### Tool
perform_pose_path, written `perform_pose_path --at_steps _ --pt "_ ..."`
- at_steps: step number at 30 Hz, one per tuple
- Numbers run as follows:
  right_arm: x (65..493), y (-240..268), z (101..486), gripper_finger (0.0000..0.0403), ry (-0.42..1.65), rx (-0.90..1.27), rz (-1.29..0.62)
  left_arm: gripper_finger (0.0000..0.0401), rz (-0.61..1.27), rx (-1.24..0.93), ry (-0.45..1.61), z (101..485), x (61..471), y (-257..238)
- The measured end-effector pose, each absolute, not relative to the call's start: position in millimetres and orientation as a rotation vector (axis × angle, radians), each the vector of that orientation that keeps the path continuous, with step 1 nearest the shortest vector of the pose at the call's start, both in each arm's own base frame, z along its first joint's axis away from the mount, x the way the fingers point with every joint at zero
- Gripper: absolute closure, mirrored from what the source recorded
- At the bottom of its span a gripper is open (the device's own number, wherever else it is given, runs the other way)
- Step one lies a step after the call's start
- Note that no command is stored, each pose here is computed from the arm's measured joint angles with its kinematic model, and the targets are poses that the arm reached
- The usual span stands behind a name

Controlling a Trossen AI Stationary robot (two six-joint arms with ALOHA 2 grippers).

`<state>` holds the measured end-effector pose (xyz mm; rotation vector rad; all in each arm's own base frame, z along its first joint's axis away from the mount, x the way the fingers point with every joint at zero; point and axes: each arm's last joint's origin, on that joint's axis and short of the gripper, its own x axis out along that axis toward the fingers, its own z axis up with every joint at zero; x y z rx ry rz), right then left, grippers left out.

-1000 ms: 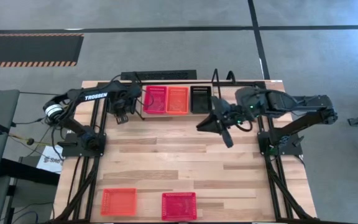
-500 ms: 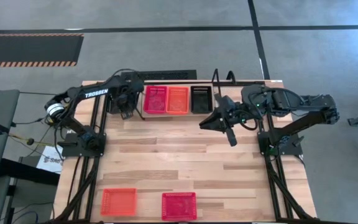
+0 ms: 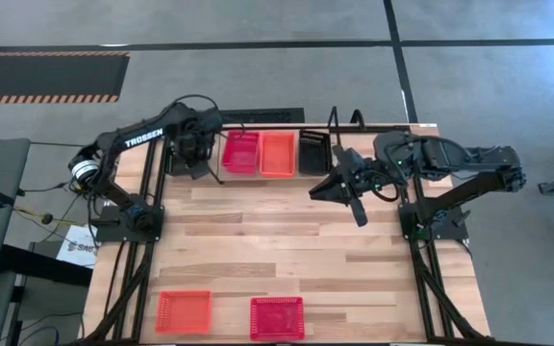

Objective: Stack baskets on shelf by color
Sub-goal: Stack the black bin on top of the black bin on the shelf

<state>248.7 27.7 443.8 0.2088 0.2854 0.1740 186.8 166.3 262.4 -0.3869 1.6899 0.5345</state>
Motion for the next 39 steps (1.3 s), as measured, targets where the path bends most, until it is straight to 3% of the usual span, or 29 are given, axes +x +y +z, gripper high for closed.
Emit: perform_pose_path --at_steps 10,15,25,30,39 --pt "241.6 31.9 447.8 0.0337 0.270 0.206 0.197 0.0280 0.577 -0.441 1.704 247.0 185.5 161.5" --pt "240.4 33.0 447.8 0.0337 0.276 0.206 0.202 0.0280 0.580 -0.530 1.641 258.0 190.7 160.6" --pt "240.0 33.1 445.6 0.0337 0.298 0.205 0.200 0.0280 0.583 -0.508 1.689 288.1 179.0 139.4" --pt "239.9 33.1 445.4 0.0337 0.300 0.197 0.201 0.0280 0.782 -0.493 1.575 310.1 159.8 128.1" --pt "239.9 33.2 445.2 0.0337 0.295 0.134 0.211 0.0280 1.261 -0.650 1.169 343.3 124.0 107.1"
